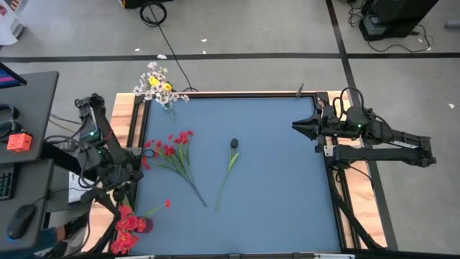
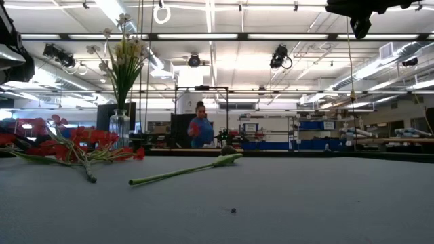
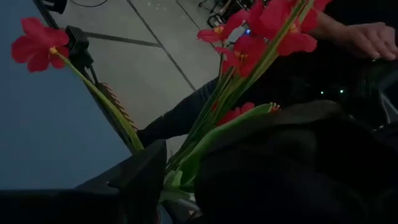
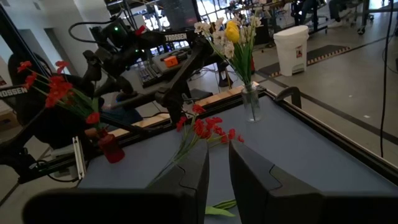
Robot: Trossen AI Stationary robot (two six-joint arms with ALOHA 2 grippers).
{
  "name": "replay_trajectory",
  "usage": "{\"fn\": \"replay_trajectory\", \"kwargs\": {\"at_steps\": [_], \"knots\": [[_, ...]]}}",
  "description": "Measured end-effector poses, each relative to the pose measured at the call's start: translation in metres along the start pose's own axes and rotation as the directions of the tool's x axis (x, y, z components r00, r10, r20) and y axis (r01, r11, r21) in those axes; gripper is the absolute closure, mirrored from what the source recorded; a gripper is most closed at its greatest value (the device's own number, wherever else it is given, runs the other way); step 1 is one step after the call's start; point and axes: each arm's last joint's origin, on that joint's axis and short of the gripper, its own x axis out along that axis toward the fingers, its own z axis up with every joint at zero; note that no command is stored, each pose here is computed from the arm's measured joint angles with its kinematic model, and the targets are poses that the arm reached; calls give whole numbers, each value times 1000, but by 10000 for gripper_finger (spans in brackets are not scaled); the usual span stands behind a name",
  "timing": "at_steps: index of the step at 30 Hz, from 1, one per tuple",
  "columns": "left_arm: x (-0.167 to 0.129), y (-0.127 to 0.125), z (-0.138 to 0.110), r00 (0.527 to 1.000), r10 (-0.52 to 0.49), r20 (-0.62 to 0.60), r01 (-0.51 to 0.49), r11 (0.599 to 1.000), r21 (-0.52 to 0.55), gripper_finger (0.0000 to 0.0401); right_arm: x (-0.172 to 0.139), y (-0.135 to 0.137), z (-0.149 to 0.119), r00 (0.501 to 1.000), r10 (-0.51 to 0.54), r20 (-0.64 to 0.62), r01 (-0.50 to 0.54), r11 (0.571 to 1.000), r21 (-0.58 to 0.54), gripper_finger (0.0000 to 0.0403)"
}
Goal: Sort flowers into vase by color
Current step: Put the top black flower into the red vase, then put the red flowers into the red vase
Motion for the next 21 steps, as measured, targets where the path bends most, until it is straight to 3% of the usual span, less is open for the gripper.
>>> {"fn": "replay_trajectory", "kwargs": {"at_steps": [13, 18, 21], "knots": [[-22, 7, -7, 981, 150, -126, -160, 985, -70, 118, 0, 0, 0, 1000, 0, 0, 0, 1000, 0, 330], [-24, 13, -11, 959, 246, -142, -265, 955, -131, 128, 0, 0, 0, 1000, 0, 0, 0, 1000, 0, 330], [-26, 18, -14, 937, 319, -145, -344, 917, -202, 142, 0, 0, 0, 1000, 0, 0, 0, 1000, 0, 330]]}}
